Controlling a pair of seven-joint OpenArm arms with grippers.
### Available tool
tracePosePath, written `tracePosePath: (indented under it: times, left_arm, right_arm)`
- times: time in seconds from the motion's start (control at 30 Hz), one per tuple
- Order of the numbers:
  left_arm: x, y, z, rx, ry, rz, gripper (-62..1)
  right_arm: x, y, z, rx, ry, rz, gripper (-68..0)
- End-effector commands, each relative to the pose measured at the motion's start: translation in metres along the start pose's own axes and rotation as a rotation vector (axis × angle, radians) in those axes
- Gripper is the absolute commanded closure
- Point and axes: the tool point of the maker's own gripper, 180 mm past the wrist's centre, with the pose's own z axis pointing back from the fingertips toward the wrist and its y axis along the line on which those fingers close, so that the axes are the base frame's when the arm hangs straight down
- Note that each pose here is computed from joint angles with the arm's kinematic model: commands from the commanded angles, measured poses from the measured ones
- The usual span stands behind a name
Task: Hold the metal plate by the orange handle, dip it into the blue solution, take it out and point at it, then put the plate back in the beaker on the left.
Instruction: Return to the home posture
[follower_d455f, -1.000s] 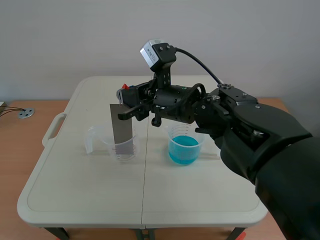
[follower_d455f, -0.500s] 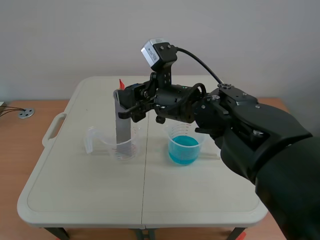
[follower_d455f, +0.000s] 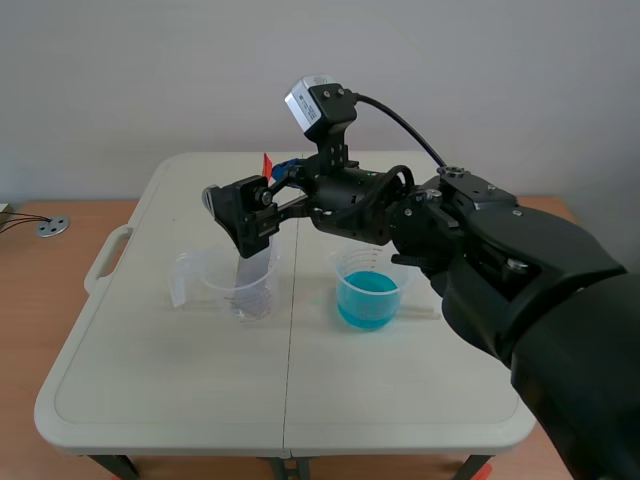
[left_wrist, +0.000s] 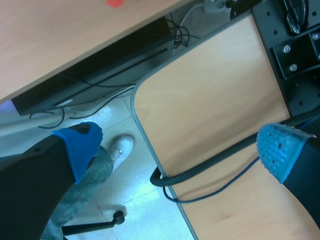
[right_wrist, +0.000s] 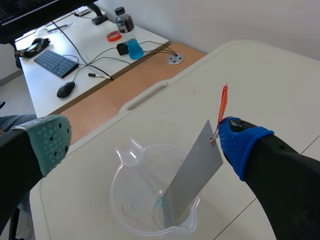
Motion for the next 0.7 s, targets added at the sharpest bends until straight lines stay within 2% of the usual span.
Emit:
tracePosePath:
  times: [0.0,0.1,0.27,0.4,0.53,0.67]
  left_arm:
    - [0.005,0.001,-0.001,0.0,-0.018,-0.001,-62.3]
    - [0.006,0.001,-0.001,0.001,-0.02,-0.001,-62.3]
    - [0.006,0.001,-0.001,0.001,-0.022,-0.001,-62.3]
    - [0.018,0.008,-0.005,0.016,-0.062,0.001,-62.3]
    - [0.044,0.03,-0.011,0.07,-0.131,0.03,-62.3]
    - [0.087,0.052,-0.011,0.113,-0.246,-0.002,-62.3]
  right_arm:
    - [0.025,-0.008,-0.001,-0.011,-0.06,0.015,-65.6]
    - [0.028,-0.016,0.005,-0.031,-0.066,0.021,-66.4]
    - [0.035,-0.029,0.019,-0.053,-0.059,0.075,-66.4]
    - [0.044,-0.037,0.031,-0.064,-0.068,0.102,-66.4]
    - [0.047,-0.043,0.044,-0.08,-0.057,0.147,-66.4]
    - [0.043,-0.049,0.058,-0.097,-0.03,0.177,-66.4]
